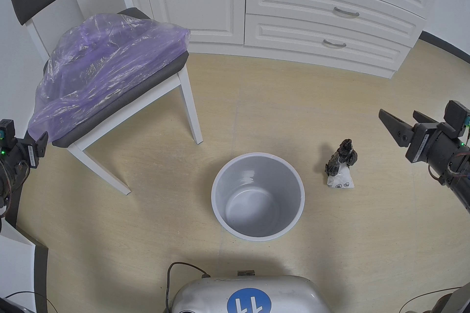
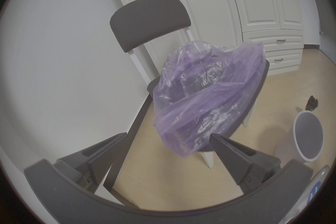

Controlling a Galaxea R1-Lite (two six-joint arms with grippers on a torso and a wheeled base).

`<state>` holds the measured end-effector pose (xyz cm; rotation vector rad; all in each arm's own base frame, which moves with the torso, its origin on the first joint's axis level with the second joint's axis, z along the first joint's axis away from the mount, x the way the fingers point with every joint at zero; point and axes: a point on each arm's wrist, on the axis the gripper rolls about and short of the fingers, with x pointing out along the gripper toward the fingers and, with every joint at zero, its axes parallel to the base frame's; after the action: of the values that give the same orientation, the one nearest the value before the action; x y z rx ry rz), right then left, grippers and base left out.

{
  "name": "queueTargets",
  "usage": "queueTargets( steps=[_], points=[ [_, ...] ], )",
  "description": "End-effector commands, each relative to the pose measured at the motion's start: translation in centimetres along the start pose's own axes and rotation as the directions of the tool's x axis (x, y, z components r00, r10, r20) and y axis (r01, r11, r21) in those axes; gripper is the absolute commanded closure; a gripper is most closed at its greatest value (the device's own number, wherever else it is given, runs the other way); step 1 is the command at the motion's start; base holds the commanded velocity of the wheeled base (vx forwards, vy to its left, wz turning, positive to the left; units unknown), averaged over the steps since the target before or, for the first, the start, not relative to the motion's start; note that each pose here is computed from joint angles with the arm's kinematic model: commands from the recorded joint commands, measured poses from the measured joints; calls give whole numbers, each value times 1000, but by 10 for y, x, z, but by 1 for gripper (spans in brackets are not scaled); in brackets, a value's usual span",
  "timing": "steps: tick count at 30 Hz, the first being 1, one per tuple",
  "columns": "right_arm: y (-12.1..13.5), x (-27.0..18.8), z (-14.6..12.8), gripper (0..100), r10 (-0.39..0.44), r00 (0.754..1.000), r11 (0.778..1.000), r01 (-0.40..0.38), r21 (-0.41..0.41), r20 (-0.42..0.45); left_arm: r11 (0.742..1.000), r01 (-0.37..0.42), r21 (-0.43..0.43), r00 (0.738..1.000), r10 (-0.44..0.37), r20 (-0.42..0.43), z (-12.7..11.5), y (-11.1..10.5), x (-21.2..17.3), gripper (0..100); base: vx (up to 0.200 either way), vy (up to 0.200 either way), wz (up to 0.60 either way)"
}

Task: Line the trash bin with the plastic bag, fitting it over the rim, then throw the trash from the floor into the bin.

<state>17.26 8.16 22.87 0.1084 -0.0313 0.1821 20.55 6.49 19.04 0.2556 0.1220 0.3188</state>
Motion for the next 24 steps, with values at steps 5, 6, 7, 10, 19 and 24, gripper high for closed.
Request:
queueTargets(
  steps=[5,6,7,10,19,24],
  points=[
    [5,8,-14,0,10,999,1000,-10,-14,-48,1000,-21,-5,1000,21,-4,-22,-1,43,0,0,0,0],
    [5,8,-14,0,10,999,1000,-10,-14,-48,1000,-24,-7,1000,24,-4,-23,-1,45,0,0,0,0],
    [5,8,-14,0,10,999,1000,-10,-14,-47,999,-29,-12,1000,29,3,-24,0,47,0,0,0,0],
    [5,8,-14,0,11,999,1000,-12,-12,-47,999,-38,-25,999,39,31,-22,0,51,0,0,0,0],
    [6,8,-13,0,18,999,1000,-18,-11,-43,997,-69,-41,996,72,58,-18,8,50,0,0,0,0],
    [6,8,-13,0,18,999,1000,-18,-11,-43,997,-69,-44,996,72,59,-17,8,51,0,0,0,0]
  ],
)
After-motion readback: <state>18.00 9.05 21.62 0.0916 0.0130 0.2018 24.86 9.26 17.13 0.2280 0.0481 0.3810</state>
